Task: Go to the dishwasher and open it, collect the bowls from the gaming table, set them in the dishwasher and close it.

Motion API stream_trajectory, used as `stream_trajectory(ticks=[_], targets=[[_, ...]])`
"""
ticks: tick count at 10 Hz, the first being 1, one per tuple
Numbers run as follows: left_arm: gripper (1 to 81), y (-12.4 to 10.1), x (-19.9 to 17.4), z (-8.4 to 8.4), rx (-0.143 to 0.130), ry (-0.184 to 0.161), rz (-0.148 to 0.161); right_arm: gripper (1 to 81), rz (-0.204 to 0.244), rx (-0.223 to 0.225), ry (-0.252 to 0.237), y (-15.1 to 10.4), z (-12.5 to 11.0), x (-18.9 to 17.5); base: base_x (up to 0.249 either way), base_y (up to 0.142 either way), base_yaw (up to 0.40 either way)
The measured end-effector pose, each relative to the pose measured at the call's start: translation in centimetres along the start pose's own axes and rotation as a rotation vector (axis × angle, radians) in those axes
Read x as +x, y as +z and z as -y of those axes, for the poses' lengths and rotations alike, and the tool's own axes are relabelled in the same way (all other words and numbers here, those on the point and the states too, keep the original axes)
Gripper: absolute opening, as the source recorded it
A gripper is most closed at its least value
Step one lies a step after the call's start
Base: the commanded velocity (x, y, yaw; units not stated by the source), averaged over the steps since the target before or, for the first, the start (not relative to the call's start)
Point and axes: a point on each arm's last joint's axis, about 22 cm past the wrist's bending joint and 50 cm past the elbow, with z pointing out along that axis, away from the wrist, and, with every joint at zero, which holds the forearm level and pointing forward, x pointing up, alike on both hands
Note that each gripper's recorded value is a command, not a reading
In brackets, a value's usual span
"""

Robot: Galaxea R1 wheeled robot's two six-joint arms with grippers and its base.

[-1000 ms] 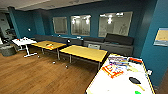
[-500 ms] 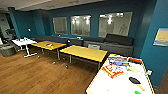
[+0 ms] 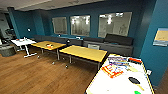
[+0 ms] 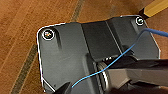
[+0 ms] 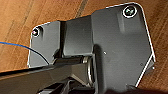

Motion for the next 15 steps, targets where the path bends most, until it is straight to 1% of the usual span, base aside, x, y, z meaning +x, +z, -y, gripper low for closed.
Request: stream_trajectory(ticks=[1,3,4,11,15], targets=[[81.1,0.0,0.0,0.0,0.000,0.000,0.000,81.1,0.000,0.000,0.000,0.0,0.0,0.0,0.000,0.000,-0.233],[81.1,0.0,-0.8,-0.2,-0.003,-0.003,0.011,81.1,-0.006,-0.001,-0.002,0.0,-0.1,0.4,0.000,0.000,-0.233],[81.1,-0.1,0.3,0.4,0.006,0.001,-0.007,81.1,0.004,0.003,0.002,0.0,0.3,-0.3,0.000,0.000,-0.233],[81.1,-0.1,-0.2,0.2,0.003,0.000,0.002,81.1,0.000,0.001,0.001,0.0,0.0,-0.2,0.000,0.000,-0.212],[81.1,-0.1,-0.3,0.2,0.003,0.000,0.003,81.1,-0.001,0.001,0.001,0.0,0.0,-0.2,0.000,0.000,-0.299]])
